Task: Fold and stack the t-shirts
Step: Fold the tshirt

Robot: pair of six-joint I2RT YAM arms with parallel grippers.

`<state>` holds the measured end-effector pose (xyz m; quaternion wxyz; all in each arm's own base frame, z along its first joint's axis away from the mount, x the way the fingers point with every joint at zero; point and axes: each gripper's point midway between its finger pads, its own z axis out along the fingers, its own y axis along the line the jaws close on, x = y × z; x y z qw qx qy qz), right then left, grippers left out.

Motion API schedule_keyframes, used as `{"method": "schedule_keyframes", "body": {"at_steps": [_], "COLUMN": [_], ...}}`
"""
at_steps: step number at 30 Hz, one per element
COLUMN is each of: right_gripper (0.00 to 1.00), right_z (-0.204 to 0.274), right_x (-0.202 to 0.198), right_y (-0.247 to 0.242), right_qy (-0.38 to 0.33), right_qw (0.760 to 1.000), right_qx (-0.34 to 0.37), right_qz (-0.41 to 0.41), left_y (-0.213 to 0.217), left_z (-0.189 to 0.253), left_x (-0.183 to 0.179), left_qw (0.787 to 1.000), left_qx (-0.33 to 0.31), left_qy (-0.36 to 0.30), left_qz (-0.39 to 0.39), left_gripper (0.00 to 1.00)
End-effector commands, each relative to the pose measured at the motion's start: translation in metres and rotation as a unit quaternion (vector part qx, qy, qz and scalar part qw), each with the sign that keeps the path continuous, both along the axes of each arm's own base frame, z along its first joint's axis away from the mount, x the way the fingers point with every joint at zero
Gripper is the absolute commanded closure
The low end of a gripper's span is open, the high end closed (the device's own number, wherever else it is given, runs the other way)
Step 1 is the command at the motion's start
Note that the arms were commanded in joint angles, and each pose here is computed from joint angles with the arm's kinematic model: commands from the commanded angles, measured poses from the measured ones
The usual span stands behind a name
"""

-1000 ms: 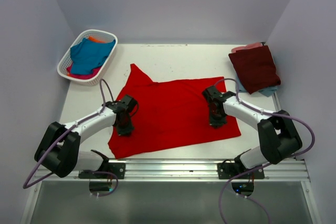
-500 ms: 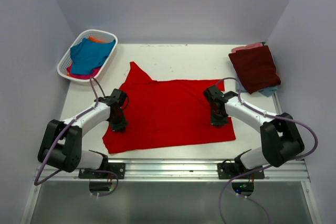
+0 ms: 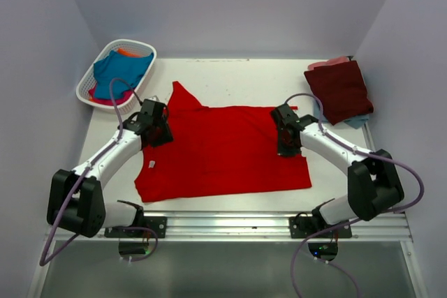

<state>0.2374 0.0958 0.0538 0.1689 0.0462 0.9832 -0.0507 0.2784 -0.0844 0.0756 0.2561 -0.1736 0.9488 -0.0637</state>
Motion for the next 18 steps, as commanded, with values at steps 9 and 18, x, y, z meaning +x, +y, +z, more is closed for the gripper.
{"method": "schedule_keyframes", "body": {"at_steps": [9, 18], "right_gripper": [1.0, 1.0], "right_z": [0.006, 0.018], "right_x": [0.028, 0.054], "right_y": [-0.048, -0.03], "right_qy": [-0.035, -0.058], "right_qw": [0.992, 0.992], "right_qx": [0.047, 0.086], "right_qz": [-0.107, -0.077], "left_y": [0.091, 0.068], "left_z": [-0.024, 0.031], "left_x": [0.009, 0.062], "left_qw": [0.993, 0.988], "left_qx": [-0.032, -0.063], "left_qy": [-0.021, -0.13], "left_qz": [0.113, 0.063], "left_gripper": [0.72, 0.46]}}
